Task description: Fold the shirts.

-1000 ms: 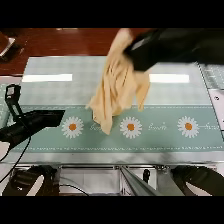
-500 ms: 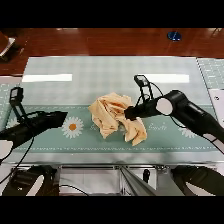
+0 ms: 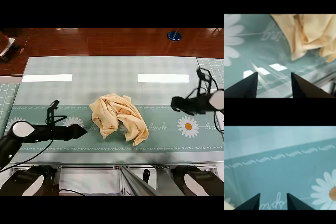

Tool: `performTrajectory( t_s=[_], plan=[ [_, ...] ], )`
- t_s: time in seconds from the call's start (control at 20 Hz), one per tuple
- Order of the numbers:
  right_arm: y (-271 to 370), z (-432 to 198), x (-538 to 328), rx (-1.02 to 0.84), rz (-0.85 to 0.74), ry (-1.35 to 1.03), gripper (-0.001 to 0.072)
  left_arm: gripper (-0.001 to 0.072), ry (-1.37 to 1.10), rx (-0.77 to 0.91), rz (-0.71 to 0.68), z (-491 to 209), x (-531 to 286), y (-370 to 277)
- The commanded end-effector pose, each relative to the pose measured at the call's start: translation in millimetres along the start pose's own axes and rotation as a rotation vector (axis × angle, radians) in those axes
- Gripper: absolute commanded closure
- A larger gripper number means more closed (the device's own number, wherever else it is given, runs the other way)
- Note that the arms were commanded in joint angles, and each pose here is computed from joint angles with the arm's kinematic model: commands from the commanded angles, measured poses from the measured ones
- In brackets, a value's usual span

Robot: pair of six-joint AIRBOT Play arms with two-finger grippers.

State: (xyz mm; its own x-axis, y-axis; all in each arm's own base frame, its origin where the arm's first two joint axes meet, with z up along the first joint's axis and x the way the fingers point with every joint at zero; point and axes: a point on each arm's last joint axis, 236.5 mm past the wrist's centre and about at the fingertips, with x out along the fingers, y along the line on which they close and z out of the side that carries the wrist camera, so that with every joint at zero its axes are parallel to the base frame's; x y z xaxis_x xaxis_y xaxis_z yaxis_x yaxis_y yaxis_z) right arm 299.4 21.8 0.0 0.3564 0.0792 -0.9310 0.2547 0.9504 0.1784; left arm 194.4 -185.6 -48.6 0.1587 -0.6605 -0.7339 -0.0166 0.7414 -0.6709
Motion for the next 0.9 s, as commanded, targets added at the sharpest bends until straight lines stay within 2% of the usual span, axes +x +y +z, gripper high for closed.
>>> performTrajectory(
  t_s=[0.0, 0.2, 0.6, 0.65, 0.7, 0.75, 0.85],
  plan=[
    [-12.7, -54.2, 19.0, 0.145, 0.121, 0.076, 0.0305, 0.02, 0.067, -0.079, -0.122, -4.2, 37.1, -23.9],
    [8.9, -108.0, 44.8, 0.169, 0.214, 0.183, 0.0306, 0.02, 0.189, -0.058, -0.095, -24.5, 84.3, -33.4],
    [52.5, -132.7, 43.1, 0.05, 0.298, 0.23, 0.0307, 0.0202, 0.103, 0.013, -0.076, 19.3, 116.0, -57.7],
    [58.6, -133.4, 42.5, 0.054, 0.309, 0.228, 0.0307, 0.0263, 0.11, 0.012, -0.073, 18.1, 117.9, -56.1],
    [67.3, -134.8, 40.6, 0.056, 0.335, 0.23, 0.0307, 0.055, 0.125, 0.013, -0.078, 14.7, 117.5, -57.3],
    [74.9, -136.1, 39.2, 0.049, 0.355, 0.228, 0.0307, 0.0673, 0.141, 0.019, -0.085, 10.9, 116.8, -59.0],
    [81.9, -130.1, 40.1, 0.034, 0.369, 0.19, 0.0307, 0.0686, 0.167, 0.062, -0.101, 4.5, 115.6, -62.1]
  ],
)
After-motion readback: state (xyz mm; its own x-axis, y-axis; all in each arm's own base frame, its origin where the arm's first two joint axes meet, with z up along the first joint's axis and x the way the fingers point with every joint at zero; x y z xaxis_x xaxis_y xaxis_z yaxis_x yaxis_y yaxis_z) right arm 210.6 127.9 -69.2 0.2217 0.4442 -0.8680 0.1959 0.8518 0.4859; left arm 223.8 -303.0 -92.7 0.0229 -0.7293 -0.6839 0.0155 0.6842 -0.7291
